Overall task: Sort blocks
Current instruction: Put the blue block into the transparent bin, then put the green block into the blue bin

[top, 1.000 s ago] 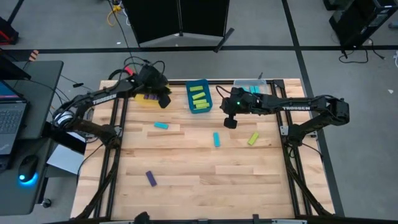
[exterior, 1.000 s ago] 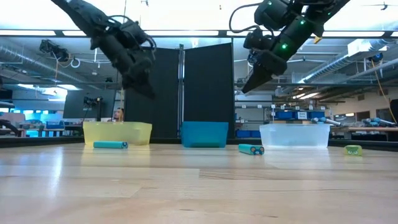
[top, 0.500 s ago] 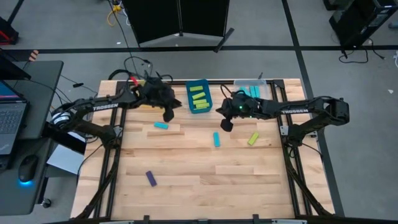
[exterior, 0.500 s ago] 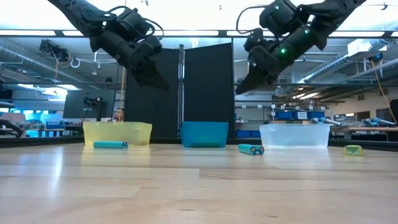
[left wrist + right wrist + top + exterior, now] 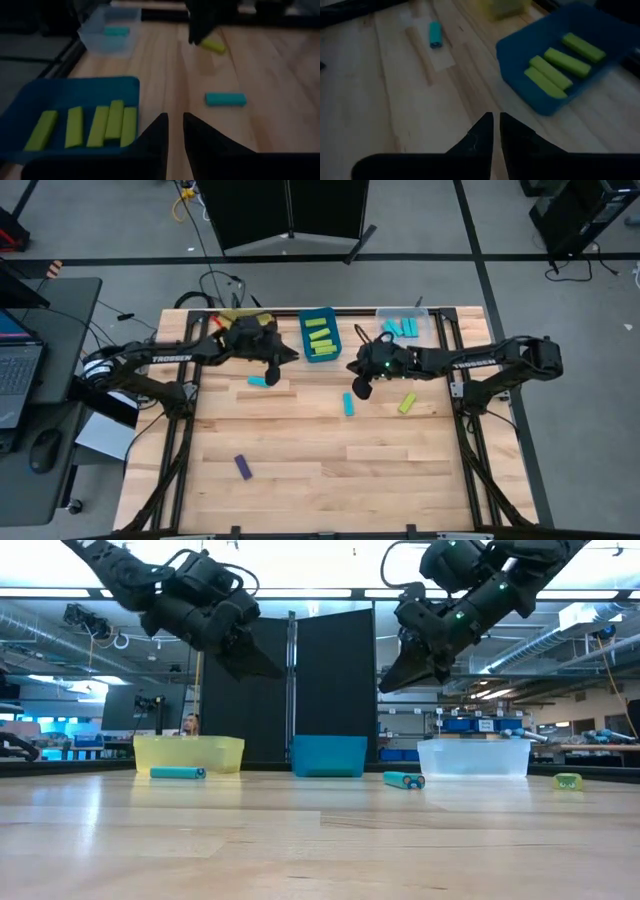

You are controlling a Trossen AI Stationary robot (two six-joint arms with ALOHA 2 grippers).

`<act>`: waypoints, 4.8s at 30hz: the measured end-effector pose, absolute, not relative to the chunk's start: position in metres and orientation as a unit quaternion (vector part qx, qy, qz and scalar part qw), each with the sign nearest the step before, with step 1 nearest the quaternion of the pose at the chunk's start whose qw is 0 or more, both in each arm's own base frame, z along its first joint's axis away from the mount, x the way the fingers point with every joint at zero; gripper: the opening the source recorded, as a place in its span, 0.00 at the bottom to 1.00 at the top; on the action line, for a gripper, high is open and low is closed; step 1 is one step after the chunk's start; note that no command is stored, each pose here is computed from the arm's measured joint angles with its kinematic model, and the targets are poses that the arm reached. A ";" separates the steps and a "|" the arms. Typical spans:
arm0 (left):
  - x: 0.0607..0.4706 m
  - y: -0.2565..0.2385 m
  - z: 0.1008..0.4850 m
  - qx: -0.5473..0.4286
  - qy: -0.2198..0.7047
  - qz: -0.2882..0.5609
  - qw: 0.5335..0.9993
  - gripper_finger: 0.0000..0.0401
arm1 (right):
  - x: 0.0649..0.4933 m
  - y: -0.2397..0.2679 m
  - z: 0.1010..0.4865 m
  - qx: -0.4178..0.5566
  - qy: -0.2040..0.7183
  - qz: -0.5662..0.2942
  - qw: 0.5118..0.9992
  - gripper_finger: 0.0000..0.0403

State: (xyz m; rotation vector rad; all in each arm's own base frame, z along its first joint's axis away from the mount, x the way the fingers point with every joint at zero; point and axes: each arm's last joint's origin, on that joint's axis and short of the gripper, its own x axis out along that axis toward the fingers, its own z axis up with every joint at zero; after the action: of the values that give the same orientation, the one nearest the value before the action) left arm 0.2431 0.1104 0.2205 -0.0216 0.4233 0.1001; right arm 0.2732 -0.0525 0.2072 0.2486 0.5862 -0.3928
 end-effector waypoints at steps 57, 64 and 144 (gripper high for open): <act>0.224 0.101 0.188 -0.054 0.114 0.068 0.990 0.16 | 0.305 -0.035 0.150 0.264 0.460 -0.278 0.801 0.30; 0.224 0.101 0.188 -0.054 0.114 0.068 0.990 0.16 | 0.272 -0.097 0.201 0.258 0.400 -0.310 0.823 0.31; 0.236 0.103 0.215 -0.070 0.317 -0.029 0.945 0.02 | 0.250 -0.097 0.217 0.107 0.374 -0.136 0.911 0.05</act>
State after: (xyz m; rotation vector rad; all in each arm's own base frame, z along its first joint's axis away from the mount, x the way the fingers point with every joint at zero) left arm 0.2356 0.1033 0.2149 -0.1427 0.6465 -0.0585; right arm 0.2500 -0.0968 0.2174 0.2196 0.7703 -0.2804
